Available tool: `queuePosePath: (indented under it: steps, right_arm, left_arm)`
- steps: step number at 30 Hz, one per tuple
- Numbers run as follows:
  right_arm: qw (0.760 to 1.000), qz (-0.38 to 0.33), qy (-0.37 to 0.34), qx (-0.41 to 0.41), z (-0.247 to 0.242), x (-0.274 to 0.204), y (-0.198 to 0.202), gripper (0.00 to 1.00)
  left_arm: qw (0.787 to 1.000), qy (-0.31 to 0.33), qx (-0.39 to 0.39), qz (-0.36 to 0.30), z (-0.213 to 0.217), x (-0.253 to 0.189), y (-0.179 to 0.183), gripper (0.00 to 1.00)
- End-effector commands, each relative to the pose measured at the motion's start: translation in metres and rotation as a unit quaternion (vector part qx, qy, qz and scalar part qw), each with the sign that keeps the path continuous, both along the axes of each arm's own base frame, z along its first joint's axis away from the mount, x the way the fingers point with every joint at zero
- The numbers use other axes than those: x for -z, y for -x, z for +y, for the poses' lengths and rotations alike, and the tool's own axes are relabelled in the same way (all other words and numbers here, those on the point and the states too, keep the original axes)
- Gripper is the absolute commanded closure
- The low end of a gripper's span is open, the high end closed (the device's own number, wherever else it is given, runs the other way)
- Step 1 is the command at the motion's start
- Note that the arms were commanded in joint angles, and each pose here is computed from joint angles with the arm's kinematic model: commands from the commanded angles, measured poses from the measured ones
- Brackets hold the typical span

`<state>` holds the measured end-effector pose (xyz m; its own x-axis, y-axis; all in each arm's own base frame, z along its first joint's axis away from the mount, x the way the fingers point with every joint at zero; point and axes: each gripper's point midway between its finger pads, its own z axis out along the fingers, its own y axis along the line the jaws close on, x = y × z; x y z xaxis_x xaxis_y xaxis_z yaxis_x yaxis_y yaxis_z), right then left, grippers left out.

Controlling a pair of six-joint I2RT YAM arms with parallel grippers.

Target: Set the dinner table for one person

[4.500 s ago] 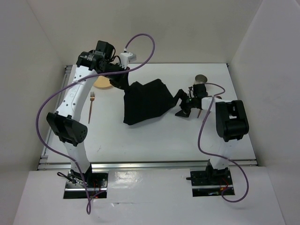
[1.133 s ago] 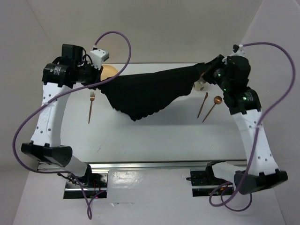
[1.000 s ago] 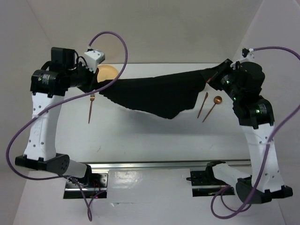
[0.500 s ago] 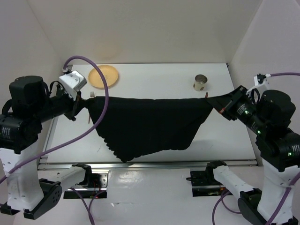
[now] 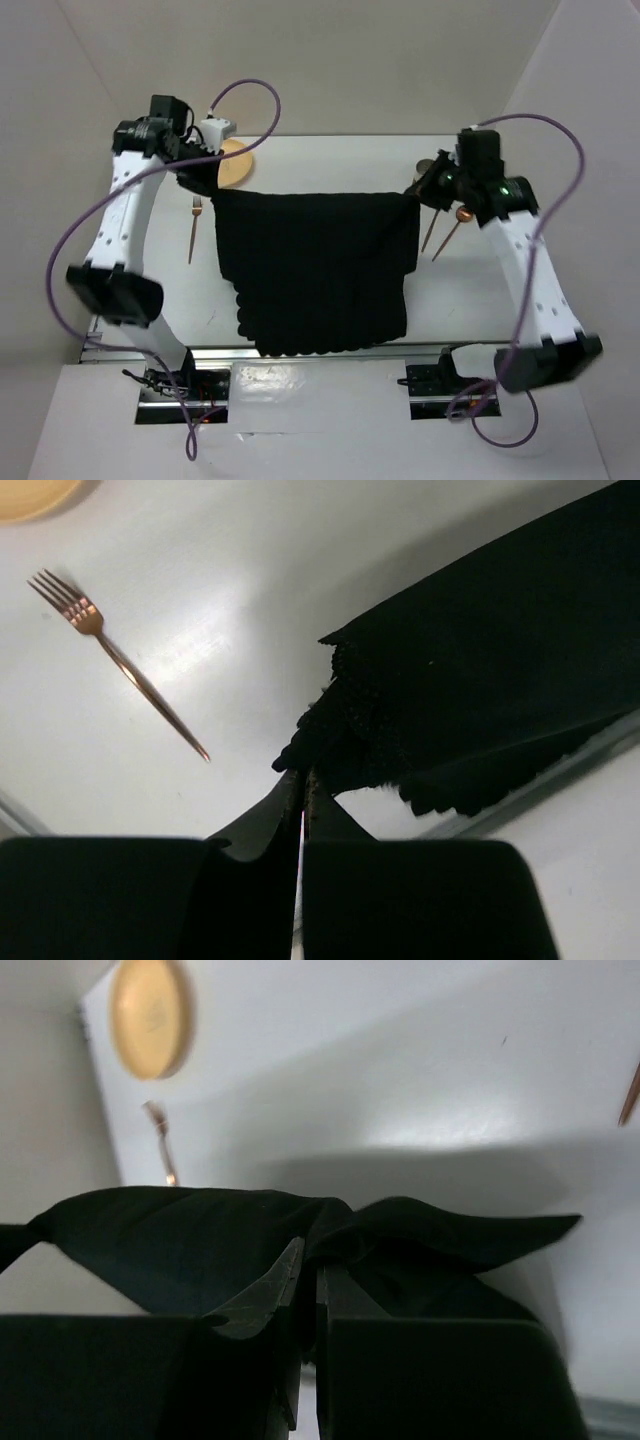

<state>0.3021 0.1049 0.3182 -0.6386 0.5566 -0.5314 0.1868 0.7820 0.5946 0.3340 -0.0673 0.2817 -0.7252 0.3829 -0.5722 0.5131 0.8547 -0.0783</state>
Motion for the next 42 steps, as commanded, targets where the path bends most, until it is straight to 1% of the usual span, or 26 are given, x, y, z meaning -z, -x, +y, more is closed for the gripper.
queuePosePath:
  steps: [1,4,5,6,7,8,9,10,11,12,15,17,18,19,20,21,22,24,25,28,29,33,34,36,40,42]
  right_arm:
    - [0.997,-0.056,0.039,0.025,-0.013,0.020,-0.098,1.00]
    - [0.997,-0.046,0.048,0.029,-0.018,0.050,-0.166,0.99]
    - [0.997,-0.045,0.050,0.022,-0.016,0.056,-0.182,0.91]
    - [0.998,-0.044,0.045,0.006,-0.008,0.067,-0.213,0.55]
    - [0.998,-0.043,0.046,-0.004,-0.004,0.075,-0.227,0.38]
    - [0.998,-0.045,0.049,-0.012,-0.002,0.081,-0.241,0.29]
    - [0.996,-0.075,0.043,-0.015,0.002,0.057,-0.260,0.23]
    - [0.998,-0.030,0.048,-0.024,0.004,0.095,-0.270,0.17]
    - [0.998,-0.029,0.052,-0.033,0.010,0.096,-0.275,0.16]
    - [0.997,-0.031,0.055,-0.045,0.021,0.094,-0.276,0.16]
    - [0.992,-0.048,0.101,-0.055,0.037,0.091,-0.270,0.15]
    - [0.990,-0.029,0.130,-0.042,0.032,0.104,-0.247,0.14]
    - [0.990,-0.017,0.132,-0.044,0.030,0.110,-0.237,0.14]
    - [0.990,0.027,0.134,-0.045,0.026,0.142,-0.216,0.14]
    - [0.990,0.028,0.134,-0.045,0.023,0.136,-0.202,0.14]
    - [0.989,0.042,0.131,-0.057,0.028,0.145,-0.187,0.14]
    - [0.985,0.085,0.134,-0.059,0.024,0.176,-0.164,0.14]
    - [0.984,0.101,0.137,-0.059,0.021,0.183,-0.140,0.14]
    - [0.979,0.133,0.140,-0.059,0.017,0.205,-0.120,0.14]
    - [0.976,0.162,0.134,-0.050,0.012,0.220,-0.093,0.13]
    - [0.973,0.183,0.134,-0.048,0.009,0.233,-0.078,0.13]
    - [0.971,0.210,0.099,-0.058,0.018,0.259,-0.057,0.10]
    - [0.970,0.214,0.093,-0.063,0.020,0.263,-0.053,0.10]
    - [0.968,0.227,0.082,-0.067,0.023,0.274,-0.042,0.10]
    - [0.964,0.243,0.071,-0.078,0.026,0.291,-0.029,0.10]
    - [0.963,0.250,0.072,-0.078,0.024,0.295,-0.022,0.10]
  left_arm:
    - [0.998,0.017,-0.048,-0.031,0.015,0.005,-0.076,1.00]
    - [0.996,0.046,-0.071,-0.013,0.010,0.037,-0.137,1.00]
    - [0.995,0.055,-0.083,-0.018,0.009,0.044,-0.155,0.99]
    - [0.994,0.050,-0.094,-0.015,0.011,0.066,-0.179,0.79]
    - [0.993,0.048,-0.105,-0.017,0.013,0.076,-0.191,0.63]
    - [0.991,0.046,-0.121,-0.015,0.016,0.088,-0.200,0.50]
    - [0.990,0.042,-0.132,-0.039,0.020,0.090,-0.217,0.40]
    - [0.987,0.020,-0.154,-0.036,0.029,0.105,-0.224,0.34]
    - [0.985,0.015,-0.163,-0.044,0.033,0.104,-0.228,0.27]
    - [0.984,0.014,-0.171,-0.044,0.034,0.107,-0.229,0.24]
    - [0.983,0.013,-0.170,-0.064,0.040,0.087,-0.222,0.21]
    - [0.986,0.008,-0.158,-0.045,0.039,0.093,-0.203,0.21]
    - [0.988,0.008,-0.141,-0.054,0.037,0.075,-0.187,0.21]
    - [0.991,0.005,-0.131,-0.014,0.035,0.100,-0.167,0.22]
    - [0.993,0.009,-0.118,0.006,0.031,0.106,-0.152,0.22]
    - [0.994,-0.001,-0.106,0.028,0.032,0.115,-0.135,0.22]
    - [0.993,-0.007,-0.101,0.063,0.033,0.133,-0.114,0.24]
    - [0.990,-0.013,-0.084,0.110,0.032,0.157,-0.091,0.28]
    - [0.989,-0.010,-0.074,0.126,0.029,0.163,-0.080,0.28]
    - [0.982,0.012,-0.028,0.187,0.007,0.192,-0.045,0.27]
    - [0.977,0.014,-0.020,0.210,0.000,0.203,-0.032,0.23]
    - [0.968,0.011,-0.019,0.249,-0.007,0.224,-0.009,0.17]
    - [0.967,0.011,-0.017,0.253,-0.012,0.227,-0.005,0.09]
    - [0.967,-0.004,-0.010,0.255,-0.020,0.237,0.000,0.02]
    - [0.961,-0.011,0.002,0.276,-0.037,0.253,0.009,0.01]
    - [0.954,-0.034,-0.024,0.298,-0.029,0.265,0.014,0.01]
